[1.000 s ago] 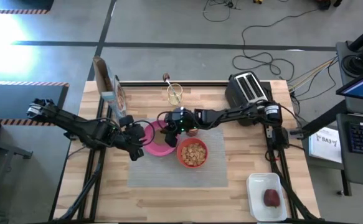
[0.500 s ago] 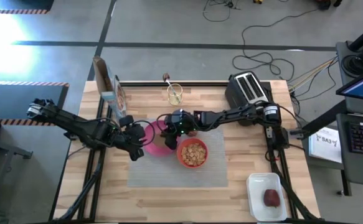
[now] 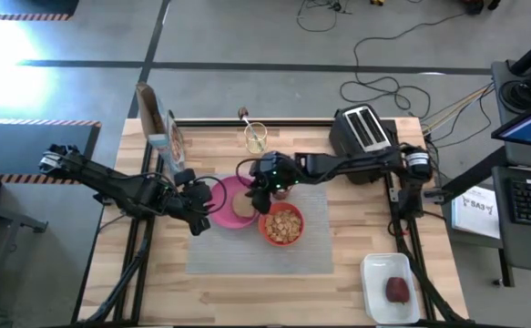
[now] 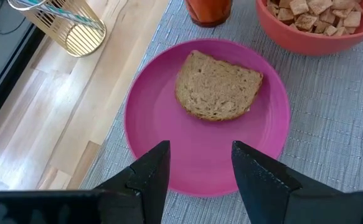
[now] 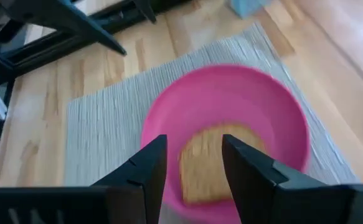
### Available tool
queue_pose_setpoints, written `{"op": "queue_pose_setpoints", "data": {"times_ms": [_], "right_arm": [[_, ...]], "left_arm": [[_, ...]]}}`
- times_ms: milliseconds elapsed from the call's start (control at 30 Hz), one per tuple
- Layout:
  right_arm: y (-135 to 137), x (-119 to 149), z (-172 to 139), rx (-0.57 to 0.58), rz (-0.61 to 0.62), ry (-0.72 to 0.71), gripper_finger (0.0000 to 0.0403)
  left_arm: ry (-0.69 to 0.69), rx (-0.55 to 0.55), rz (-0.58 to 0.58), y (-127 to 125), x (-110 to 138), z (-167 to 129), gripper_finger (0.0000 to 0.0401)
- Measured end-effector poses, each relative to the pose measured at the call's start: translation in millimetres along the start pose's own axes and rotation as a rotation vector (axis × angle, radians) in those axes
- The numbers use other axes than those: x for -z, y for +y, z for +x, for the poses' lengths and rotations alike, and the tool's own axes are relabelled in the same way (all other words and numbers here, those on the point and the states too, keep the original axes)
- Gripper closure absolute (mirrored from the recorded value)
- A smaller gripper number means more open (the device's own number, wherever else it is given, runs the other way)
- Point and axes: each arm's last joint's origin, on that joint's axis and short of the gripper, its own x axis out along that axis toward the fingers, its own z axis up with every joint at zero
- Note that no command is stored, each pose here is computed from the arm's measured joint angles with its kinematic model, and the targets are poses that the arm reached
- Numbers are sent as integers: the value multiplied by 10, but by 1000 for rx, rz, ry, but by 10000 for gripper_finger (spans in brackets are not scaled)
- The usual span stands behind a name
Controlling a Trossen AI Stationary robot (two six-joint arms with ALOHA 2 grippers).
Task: Arrange a breakfast setting
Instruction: Put the red apple on the grey table mat to the top right of the orange bowl
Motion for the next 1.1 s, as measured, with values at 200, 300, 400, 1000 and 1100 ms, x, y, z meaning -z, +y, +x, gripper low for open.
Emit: {"op": "queue_pose_setpoints", "data": {"times_ms": [200, 300, 400, 1000, 1100], "right_arm": [[251, 241, -288, 53, 164, 250, 270], [427, 394, -380, 86, 261, 359, 271], [635, 510, -473, 101, 318, 413, 271], [1236, 1135, -864, 442, 728, 663, 271], [1329, 1254, -946, 489, 794, 759, 271]], "left_arm": [[-6, -8, 0, 2, -2, 0, 246], [-23, -3, 3, -6, -19, 0, 246], [-58, 10, 8, -24, -55, -1, 246], [-162, 31, 38, -67, -159, -13, 246], [-158, 43, 49, -75, -156, -16, 246]]}}
